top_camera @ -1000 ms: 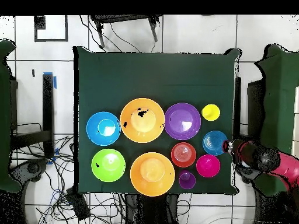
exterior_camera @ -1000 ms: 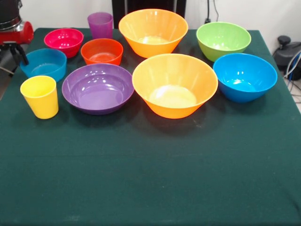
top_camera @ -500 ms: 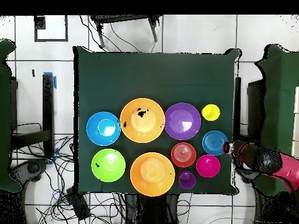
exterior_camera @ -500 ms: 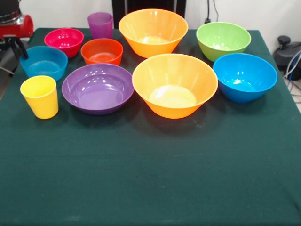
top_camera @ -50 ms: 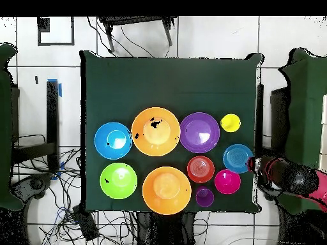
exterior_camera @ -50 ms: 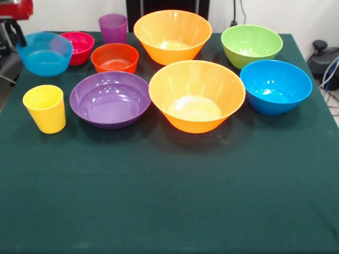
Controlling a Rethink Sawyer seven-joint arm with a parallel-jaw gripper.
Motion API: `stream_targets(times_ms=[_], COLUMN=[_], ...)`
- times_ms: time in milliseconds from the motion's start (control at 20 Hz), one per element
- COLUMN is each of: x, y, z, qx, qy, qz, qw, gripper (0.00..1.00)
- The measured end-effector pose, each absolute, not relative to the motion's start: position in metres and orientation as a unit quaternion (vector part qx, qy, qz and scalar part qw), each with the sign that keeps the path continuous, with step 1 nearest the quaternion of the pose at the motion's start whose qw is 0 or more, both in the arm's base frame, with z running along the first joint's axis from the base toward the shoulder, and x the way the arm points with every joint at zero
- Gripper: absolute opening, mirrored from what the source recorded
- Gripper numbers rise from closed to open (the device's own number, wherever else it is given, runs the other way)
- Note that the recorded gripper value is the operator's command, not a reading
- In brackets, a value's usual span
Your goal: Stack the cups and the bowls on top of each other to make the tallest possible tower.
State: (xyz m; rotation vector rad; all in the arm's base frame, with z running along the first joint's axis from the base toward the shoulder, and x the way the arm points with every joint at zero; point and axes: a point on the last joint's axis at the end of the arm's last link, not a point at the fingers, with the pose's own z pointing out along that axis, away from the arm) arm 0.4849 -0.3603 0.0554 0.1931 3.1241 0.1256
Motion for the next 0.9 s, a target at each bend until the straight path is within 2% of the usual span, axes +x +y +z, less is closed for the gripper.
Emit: stream_targets(times_ms=[550,900], x=[0.511,0.560], y=[-0.341,-0.283], z=[0.102,0.114], qx=[0.073,0.035], qy=[0.996,0.998], qz=[0.044,0.052], qw=[0.011,0.020], gripper=[0.00,0.00])
